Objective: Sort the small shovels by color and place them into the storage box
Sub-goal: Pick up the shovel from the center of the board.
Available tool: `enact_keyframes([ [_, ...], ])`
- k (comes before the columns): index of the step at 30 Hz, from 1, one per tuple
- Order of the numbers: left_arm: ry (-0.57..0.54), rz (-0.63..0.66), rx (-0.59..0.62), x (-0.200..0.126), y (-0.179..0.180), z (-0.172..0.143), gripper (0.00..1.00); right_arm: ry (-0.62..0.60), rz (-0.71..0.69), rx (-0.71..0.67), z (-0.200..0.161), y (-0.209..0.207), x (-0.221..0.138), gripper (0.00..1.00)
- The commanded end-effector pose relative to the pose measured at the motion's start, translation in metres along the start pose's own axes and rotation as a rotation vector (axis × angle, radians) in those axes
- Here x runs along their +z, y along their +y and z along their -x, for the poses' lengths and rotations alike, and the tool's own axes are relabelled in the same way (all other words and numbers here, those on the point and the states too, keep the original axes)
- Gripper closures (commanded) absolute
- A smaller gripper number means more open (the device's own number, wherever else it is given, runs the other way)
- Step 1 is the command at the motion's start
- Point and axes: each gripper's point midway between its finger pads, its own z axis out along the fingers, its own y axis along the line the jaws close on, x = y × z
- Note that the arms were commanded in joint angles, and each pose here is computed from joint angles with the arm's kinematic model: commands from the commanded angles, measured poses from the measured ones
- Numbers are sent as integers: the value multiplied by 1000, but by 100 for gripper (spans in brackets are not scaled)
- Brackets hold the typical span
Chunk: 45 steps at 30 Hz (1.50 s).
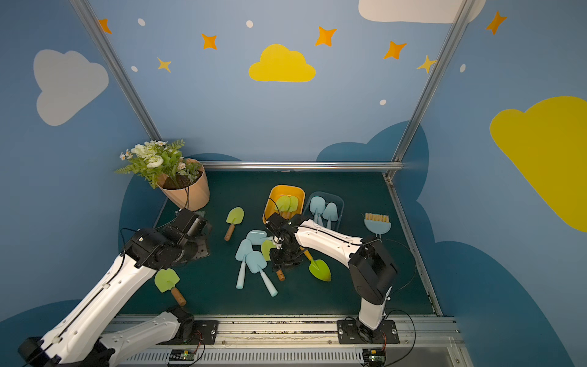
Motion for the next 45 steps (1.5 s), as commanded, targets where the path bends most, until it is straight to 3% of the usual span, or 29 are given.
enact_keyframes([
  [1, 12, -14, 10, 1, 0, -4, 46, 2, -20, -12, 5, 0, 3, 45],
  [23, 24, -44, 31, 8, -6, 1, 44, 145, -108, 23, 14, -18, 55, 46],
  [37, 29, -50, 24, 9, -6, -2, 44, 156, -106, 14, 10, -19, 56, 63],
  [45, 31, -60, 18, 9, -7, -2, 44, 154, -120, 1, 7, -20, 49, 78],
])
